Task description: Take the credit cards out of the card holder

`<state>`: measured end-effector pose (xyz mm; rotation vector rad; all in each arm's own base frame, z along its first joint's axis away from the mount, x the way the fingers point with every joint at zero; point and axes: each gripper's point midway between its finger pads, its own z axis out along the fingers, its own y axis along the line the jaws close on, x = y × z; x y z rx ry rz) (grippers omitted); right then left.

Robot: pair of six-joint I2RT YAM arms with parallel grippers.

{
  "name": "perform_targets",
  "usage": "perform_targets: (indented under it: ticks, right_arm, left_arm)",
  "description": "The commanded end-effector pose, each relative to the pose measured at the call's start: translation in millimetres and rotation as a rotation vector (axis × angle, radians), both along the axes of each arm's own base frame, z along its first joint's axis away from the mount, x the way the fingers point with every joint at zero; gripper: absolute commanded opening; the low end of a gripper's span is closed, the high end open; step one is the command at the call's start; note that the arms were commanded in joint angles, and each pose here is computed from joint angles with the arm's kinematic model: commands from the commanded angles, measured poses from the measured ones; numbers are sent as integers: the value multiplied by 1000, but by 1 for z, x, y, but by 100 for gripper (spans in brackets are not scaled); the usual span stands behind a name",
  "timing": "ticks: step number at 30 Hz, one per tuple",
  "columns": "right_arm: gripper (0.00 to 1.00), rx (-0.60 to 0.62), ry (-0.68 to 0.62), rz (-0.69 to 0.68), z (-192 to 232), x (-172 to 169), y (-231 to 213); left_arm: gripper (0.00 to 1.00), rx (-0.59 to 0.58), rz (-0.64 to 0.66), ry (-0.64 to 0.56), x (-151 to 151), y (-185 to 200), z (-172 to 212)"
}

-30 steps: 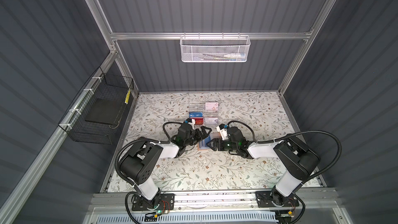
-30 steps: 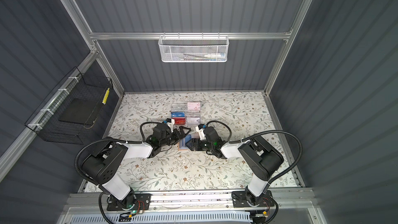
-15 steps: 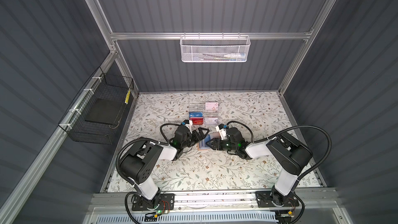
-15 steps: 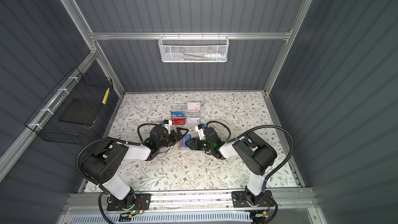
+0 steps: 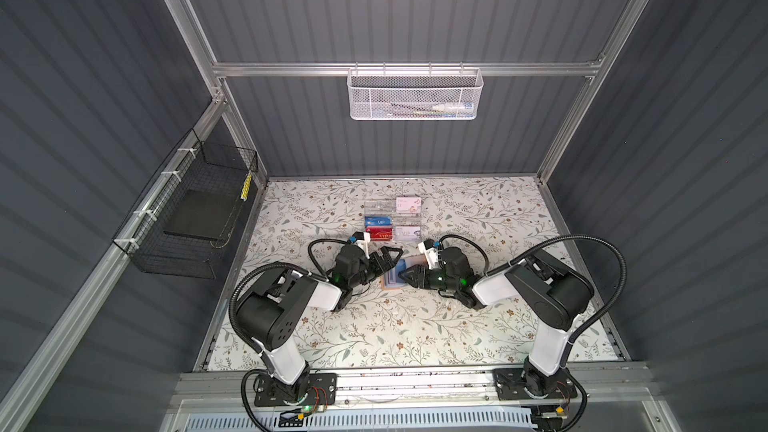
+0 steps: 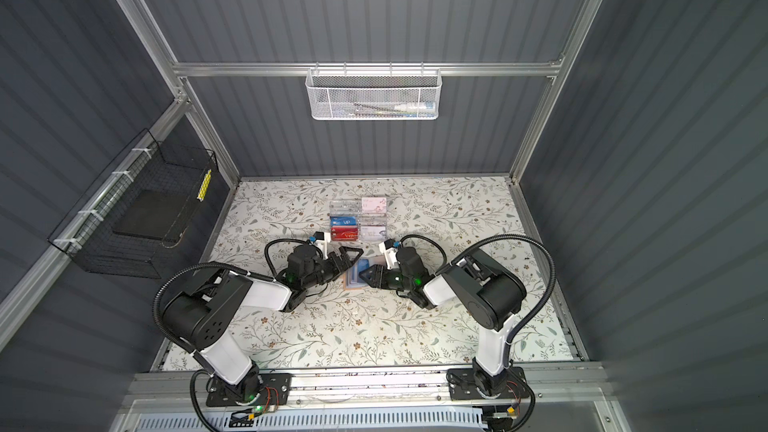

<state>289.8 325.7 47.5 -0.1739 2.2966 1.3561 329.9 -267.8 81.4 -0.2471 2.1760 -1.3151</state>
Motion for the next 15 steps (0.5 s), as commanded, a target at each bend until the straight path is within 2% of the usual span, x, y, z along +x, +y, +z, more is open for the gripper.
perform_targets:
  ticks: [1,5,15]
  right_arm:
    - [50,32,17,3,-3,-2,-1]
    - [48,48,27,3,-6,-1,0]
    - [43,98,20,2,-1,-1,2]
  left_arm:
    - [100,73,-7,166,-23,12,-48]
    - [100,43,-29,155,-23,9,-35]
    - [100,44,-52,68,-23,9,25]
